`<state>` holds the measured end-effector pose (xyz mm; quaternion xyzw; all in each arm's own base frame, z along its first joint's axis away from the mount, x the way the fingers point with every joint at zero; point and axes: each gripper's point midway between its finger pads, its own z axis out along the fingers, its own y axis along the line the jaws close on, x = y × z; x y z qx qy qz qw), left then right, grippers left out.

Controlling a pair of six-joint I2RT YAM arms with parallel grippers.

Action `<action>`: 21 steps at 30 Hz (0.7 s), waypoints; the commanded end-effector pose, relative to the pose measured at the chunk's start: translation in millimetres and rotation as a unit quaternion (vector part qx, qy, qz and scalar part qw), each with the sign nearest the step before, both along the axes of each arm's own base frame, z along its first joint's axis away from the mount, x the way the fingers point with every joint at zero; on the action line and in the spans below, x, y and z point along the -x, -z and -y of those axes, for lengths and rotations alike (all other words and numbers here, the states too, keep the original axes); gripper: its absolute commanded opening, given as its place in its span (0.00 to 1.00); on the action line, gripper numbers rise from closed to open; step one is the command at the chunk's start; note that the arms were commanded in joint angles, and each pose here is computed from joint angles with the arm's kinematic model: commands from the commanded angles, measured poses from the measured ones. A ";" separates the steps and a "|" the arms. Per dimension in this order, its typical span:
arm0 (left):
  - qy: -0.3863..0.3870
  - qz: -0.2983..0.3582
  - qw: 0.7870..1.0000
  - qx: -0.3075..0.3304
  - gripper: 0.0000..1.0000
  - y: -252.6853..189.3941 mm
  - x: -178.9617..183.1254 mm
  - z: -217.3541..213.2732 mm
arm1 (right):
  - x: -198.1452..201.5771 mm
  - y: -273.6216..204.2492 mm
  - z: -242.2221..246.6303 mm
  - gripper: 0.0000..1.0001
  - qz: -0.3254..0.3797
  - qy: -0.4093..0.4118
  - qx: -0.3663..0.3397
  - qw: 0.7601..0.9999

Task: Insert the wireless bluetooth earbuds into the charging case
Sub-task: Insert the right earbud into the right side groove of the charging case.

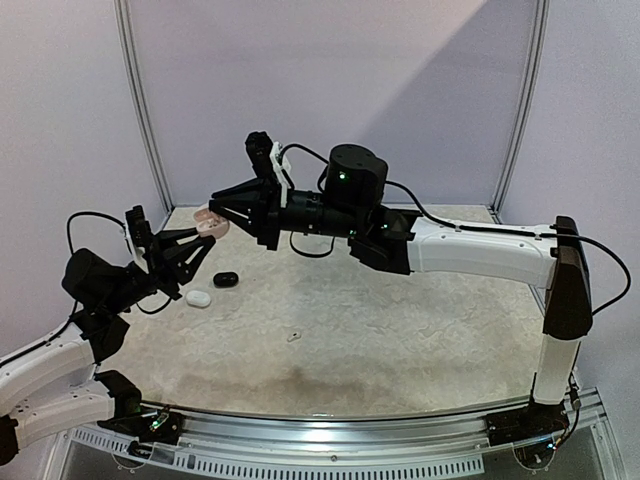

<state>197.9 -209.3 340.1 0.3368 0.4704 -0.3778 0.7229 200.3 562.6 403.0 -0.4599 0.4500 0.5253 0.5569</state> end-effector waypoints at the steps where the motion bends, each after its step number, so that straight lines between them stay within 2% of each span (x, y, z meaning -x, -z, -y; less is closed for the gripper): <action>1: -0.002 0.009 1.000 0.016 0.00 -16.2 1.5 -0.2 | -0.7 6.5 -7.0 0.00 0.001 0.000 0.006 1.000; 21: -0.015 0.012 0.999 0.032 0.00 -25.5 -0.6 -4.9 | -5.3 18.5 -15.0 0.00 -0.021 -0.004 -0.013 1.000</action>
